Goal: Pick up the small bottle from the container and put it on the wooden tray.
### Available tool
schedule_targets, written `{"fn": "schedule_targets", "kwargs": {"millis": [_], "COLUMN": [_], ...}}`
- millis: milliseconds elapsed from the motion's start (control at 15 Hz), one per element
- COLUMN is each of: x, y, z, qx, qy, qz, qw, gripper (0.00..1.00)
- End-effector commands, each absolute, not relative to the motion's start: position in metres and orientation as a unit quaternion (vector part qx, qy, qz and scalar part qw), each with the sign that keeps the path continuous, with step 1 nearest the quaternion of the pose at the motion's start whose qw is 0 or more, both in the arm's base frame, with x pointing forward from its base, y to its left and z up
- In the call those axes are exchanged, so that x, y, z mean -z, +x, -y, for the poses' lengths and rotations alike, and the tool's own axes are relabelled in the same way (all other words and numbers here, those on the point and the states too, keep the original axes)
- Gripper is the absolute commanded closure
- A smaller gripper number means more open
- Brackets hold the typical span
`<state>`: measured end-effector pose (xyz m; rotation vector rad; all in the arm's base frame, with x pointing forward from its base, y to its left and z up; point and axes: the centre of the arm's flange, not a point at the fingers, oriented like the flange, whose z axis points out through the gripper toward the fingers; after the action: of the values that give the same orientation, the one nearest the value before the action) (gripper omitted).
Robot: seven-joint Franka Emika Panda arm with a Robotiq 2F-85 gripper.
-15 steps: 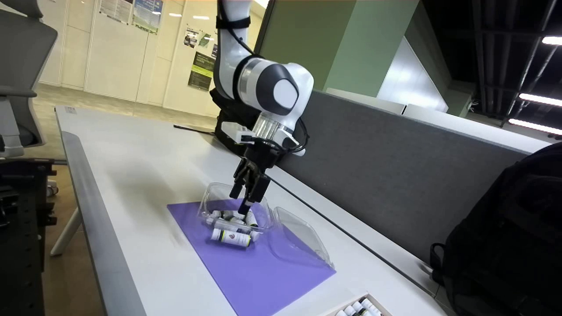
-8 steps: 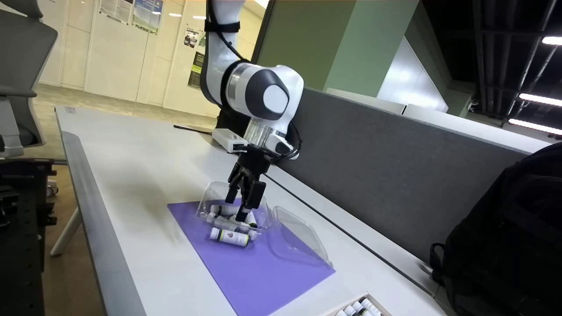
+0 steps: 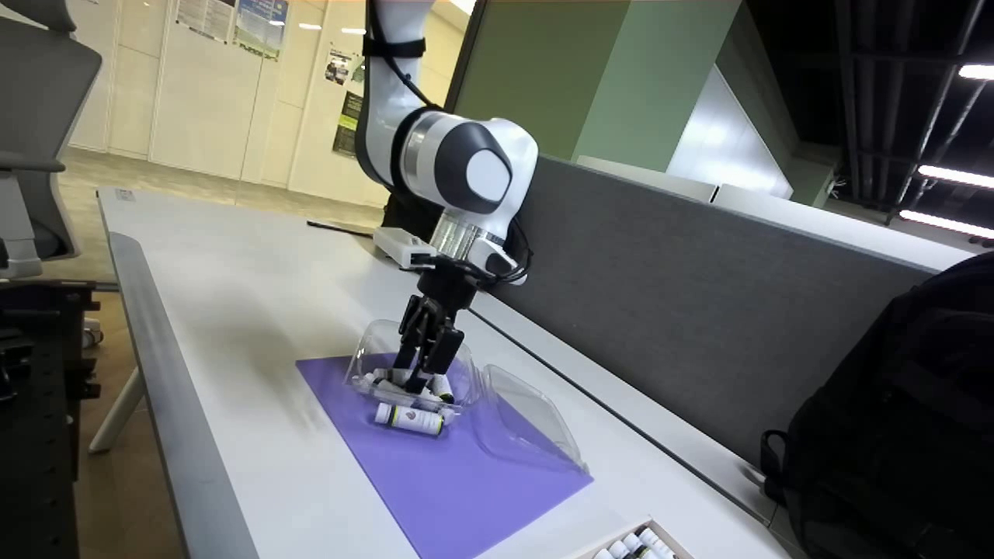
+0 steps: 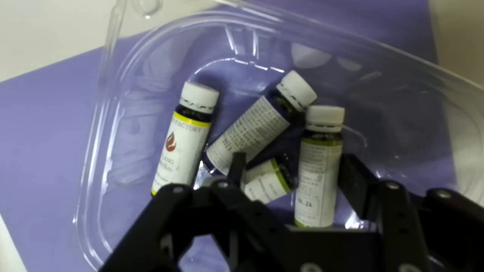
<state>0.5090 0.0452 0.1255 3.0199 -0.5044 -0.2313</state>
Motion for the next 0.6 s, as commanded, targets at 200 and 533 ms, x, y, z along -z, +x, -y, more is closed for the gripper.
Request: {"fn": "schedule_targets", "kwargs": {"millis": [200, 533], "x": [-0.1257, -0.1328], "y": [0.5066, 0.5071], "z": [-0.0457, -0.0462], "qx": [0.086, 0.093], "qy": [0.982, 0.982], "qz": [0.166, 0.163], "qw": [0.034, 0.028], "gripper": [0.88, 0.93]}}
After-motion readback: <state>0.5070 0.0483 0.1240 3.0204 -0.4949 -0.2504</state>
